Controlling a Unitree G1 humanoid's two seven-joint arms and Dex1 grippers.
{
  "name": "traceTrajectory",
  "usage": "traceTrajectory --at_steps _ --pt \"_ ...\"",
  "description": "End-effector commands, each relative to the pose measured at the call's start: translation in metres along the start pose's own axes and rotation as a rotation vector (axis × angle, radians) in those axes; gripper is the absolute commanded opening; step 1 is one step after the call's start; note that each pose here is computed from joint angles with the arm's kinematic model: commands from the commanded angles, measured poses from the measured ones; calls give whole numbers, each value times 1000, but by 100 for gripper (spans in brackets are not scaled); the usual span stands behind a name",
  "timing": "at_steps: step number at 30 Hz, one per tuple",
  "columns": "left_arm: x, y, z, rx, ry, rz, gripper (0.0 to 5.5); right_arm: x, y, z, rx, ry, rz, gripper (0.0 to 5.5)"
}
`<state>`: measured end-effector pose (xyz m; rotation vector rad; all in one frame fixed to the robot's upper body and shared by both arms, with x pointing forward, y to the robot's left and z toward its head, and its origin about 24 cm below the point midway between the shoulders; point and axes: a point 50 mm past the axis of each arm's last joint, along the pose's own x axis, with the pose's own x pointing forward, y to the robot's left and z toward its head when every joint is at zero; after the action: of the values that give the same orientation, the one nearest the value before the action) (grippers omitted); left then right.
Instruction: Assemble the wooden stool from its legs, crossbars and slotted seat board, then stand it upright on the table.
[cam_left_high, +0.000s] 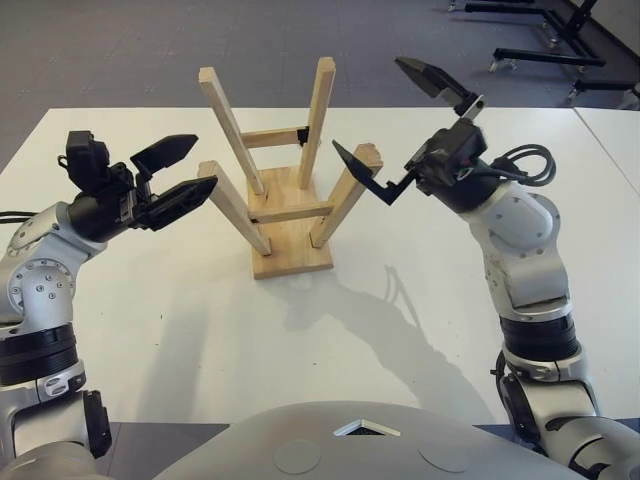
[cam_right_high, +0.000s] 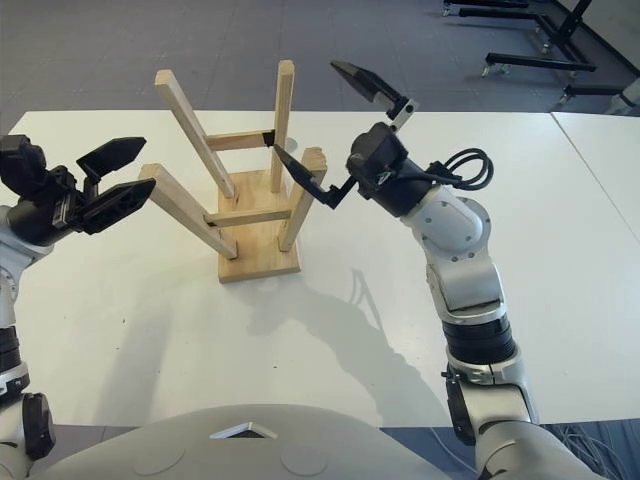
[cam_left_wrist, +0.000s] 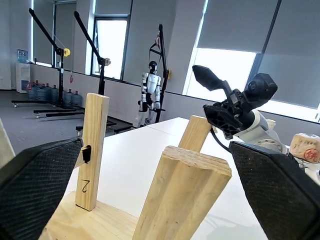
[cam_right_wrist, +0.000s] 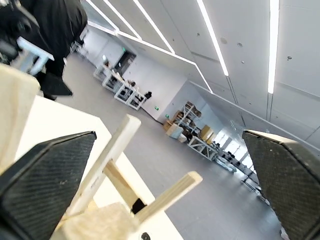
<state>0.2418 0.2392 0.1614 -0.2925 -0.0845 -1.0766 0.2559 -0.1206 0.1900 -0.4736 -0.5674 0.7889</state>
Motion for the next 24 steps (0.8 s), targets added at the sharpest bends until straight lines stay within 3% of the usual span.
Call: traceTrajectory --at_steps 1,8,13,16,19,24 --pt "11 -9 -10 -21 27 -49 536 3 0 -1 -29 25 19 540" --pt "13 -30 5 -12 -62 -137 536 -18 -22 -27 -209 285 -97 540" --pt "-2 -28 23 -8 -150 -115 536 -27 -31 -42 -247 398 -136 540" --pt "-15 -7 19 5 -81 15 536 -35 -36 -49 -249 453 -165 540" --pt "-26 31 2 95 99 260 536 -35 -38 -49 -245 453 -173 540" --pt "-16 68 -16 219 207 413 536 -25 -32 -46 -220 396 -148 540"
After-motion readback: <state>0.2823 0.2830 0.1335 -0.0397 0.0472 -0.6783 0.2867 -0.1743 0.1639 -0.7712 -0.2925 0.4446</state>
